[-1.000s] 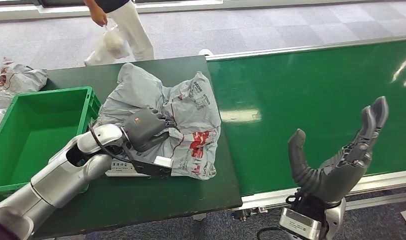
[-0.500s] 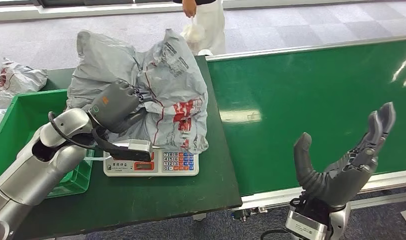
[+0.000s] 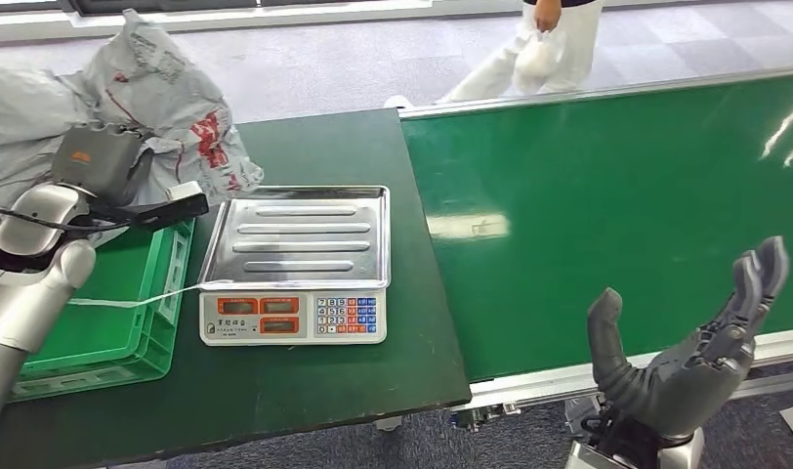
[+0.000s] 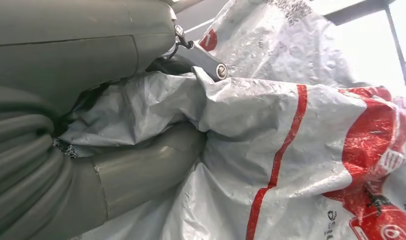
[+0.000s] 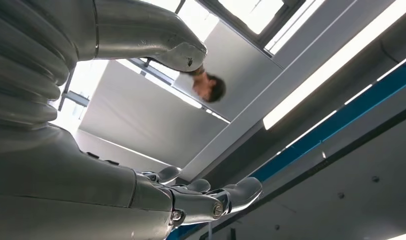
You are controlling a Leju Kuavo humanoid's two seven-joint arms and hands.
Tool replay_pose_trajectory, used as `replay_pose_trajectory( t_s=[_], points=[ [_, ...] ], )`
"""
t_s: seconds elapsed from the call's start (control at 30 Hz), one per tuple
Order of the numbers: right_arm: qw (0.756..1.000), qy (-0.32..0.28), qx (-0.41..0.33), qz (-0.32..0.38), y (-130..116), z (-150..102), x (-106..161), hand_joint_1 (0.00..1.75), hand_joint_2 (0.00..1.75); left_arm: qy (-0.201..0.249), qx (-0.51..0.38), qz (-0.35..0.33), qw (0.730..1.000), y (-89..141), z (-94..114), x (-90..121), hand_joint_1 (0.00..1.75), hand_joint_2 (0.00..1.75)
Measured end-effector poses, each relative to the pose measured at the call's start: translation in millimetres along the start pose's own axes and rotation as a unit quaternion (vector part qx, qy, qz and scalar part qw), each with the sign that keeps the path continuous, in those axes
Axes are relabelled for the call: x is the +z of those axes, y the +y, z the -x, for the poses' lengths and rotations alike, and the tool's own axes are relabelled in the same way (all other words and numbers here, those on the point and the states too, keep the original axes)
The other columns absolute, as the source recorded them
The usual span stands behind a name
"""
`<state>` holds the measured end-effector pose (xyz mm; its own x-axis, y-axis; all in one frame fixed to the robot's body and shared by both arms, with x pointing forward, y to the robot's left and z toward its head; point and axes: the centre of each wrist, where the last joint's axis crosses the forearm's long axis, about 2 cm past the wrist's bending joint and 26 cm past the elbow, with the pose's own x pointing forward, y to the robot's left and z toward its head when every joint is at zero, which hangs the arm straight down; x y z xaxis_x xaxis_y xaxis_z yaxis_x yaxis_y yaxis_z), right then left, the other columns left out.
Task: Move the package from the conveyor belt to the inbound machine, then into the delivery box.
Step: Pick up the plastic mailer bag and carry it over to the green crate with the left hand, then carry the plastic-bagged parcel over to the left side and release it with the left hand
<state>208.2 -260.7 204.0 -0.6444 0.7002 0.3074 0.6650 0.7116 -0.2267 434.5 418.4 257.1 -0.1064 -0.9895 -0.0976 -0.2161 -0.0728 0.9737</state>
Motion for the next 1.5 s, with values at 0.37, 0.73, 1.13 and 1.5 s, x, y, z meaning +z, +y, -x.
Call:
replay_pose_trajectory(
  t_s=[0.37, 0.73, 1.13, 1.5],
  points=[
    [1.0, 0.002, 0.007, -0.005, -0.3, -1.6, 2.2, 0.0, 1.75, 0.152, 0.009, 0.08, 0.985, -53.6, 55.3, 38.6, 1.75, 1.75],
    [1.0, 0.006, 0.011, -0.006, 1.2, -3.5, 2.2, 0.0, 1.75, 0.224, 0.017, 0.123, 0.967, -83.7, 74.2, 71.7, 0.85, 1.31],
    [1.0, 0.019, 0.01, -0.012, 4.1, -2.9, 5.9, 0.0, 1.75, 0.254, 0.319, -0.017, 0.913, -94.4, 56.5, 93.7, 0.0, 0.0],
    [0.999, 0.035, 0.007, -0.017, 8.0, -2.1, 10.8, 0.0, 1.75, 0.211, 0.473, -0.183, 0.836, -71.1, 11.5, 112.8, 0.0, 0.0]
  ],
)
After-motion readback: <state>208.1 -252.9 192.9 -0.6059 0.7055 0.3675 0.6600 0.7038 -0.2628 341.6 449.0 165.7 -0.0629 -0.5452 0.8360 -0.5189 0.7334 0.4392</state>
